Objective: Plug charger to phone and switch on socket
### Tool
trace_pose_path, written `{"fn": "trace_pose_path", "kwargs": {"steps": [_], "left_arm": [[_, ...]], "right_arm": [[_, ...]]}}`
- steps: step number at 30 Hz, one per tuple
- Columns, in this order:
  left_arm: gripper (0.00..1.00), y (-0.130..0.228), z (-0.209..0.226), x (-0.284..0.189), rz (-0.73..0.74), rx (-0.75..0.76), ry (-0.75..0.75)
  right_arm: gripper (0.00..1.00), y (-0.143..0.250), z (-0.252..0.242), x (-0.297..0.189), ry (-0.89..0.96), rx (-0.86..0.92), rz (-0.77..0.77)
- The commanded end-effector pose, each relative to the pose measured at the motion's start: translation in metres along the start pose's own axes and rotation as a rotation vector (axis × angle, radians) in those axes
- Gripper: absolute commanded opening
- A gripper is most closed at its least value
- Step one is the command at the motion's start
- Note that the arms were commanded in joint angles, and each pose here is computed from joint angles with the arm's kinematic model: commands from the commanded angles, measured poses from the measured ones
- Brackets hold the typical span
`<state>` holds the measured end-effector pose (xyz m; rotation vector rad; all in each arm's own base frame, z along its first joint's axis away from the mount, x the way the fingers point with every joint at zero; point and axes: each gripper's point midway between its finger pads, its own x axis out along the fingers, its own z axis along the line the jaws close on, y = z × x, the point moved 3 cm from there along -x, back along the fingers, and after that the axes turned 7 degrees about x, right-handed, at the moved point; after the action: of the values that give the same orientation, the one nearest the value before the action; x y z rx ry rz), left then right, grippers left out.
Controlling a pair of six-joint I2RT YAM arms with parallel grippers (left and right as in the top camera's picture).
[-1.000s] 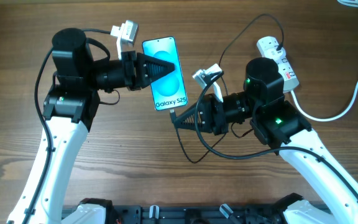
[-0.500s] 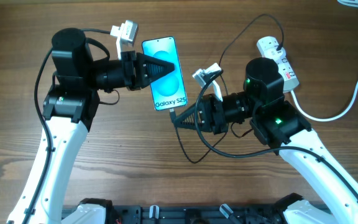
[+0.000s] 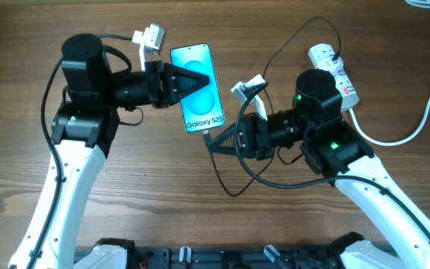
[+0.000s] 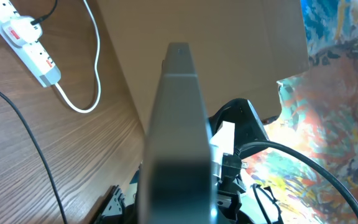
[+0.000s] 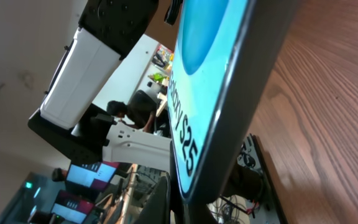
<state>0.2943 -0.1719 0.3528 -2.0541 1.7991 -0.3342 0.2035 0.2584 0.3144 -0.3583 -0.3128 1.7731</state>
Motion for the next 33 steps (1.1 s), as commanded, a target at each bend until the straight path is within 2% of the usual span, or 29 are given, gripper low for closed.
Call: {"fn": "trace_pose_path", "kwargs": {"steps": [1, 16, 33], "left_arm": [[0.04, 0.004, -0.007, 0.001, 0.033, 0.018, 0.031], [0.04, 0.004, -0.008, 0.001, 0.032, 0.026, 0.033], [0.04, 0.01, -0.012, 0.009, 0.064, 0.046, 0.051]], "right_arm": [[0.04, -0.012, -0.005, -0.008, 0.028, 0.038, -0.055], [0.04, -0.026, -0.013, -0.013, 0.082, 0.073, -0.145], [0.04, -0.054, -0.004, -0.019, 0.097, -0.003, -0.297]]}}
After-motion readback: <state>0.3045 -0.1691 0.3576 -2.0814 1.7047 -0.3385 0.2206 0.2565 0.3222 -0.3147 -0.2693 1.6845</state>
